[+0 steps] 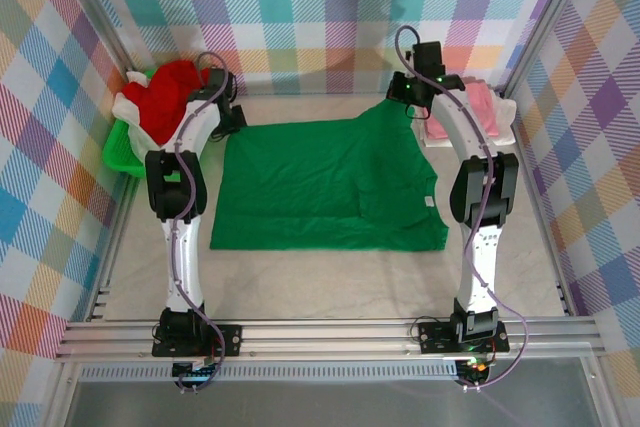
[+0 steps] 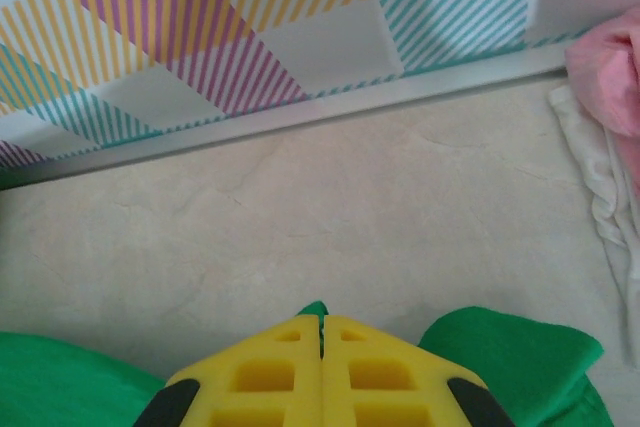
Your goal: Fold and stack the t-shirts
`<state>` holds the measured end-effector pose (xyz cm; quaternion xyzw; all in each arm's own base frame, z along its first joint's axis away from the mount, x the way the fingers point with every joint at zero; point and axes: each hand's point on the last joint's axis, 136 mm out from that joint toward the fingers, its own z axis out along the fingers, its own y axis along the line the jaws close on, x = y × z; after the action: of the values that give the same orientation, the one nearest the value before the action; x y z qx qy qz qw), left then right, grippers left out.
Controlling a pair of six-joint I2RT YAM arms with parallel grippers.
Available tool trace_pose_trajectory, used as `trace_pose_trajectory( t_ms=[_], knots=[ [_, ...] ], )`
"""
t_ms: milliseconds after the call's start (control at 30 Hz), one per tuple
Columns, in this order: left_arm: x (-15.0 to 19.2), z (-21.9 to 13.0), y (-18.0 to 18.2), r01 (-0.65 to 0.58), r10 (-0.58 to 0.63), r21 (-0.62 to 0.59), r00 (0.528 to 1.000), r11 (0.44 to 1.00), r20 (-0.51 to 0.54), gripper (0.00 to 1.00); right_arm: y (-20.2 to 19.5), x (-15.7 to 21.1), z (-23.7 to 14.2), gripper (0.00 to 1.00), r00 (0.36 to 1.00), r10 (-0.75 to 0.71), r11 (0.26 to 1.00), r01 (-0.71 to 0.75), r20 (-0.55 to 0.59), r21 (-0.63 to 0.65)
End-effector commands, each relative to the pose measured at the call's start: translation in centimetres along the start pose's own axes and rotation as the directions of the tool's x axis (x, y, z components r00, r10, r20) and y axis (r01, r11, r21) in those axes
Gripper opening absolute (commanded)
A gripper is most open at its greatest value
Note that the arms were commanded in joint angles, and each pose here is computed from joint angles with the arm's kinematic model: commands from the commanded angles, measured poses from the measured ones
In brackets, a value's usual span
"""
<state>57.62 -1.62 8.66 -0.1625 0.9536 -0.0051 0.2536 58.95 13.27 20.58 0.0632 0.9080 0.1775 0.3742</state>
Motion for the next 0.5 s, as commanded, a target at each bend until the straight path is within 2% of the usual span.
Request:
trace_pose_trajectory(
  t_ms=[0,233,467],
  knots=[
    [-0.7,-3.3,0.7,0.000,0.002,-0.022,0.996,1.000,0.091,0.00,1.0,-0.8,-2.7,0.00,0.998,0.006,1.000,-0.006,0.057,-0.003],
    [2.0,-5.4,2.3,-0.021,0.026,-0.042,0.991,0.999,0.128,0.00,0.6,4.4,-6.0,0.00,0.999,-0.001,0.997,-0.002,0.032,0.075],
    [1.7,-6.2,2.0,-0.064,0.074,-0.071,0.986,0.995,0.149,0.00,0.8,6.3,-7.4,0.00,1.000,-0.020,0.992,0.018,0.018,0.124]
  ],
)
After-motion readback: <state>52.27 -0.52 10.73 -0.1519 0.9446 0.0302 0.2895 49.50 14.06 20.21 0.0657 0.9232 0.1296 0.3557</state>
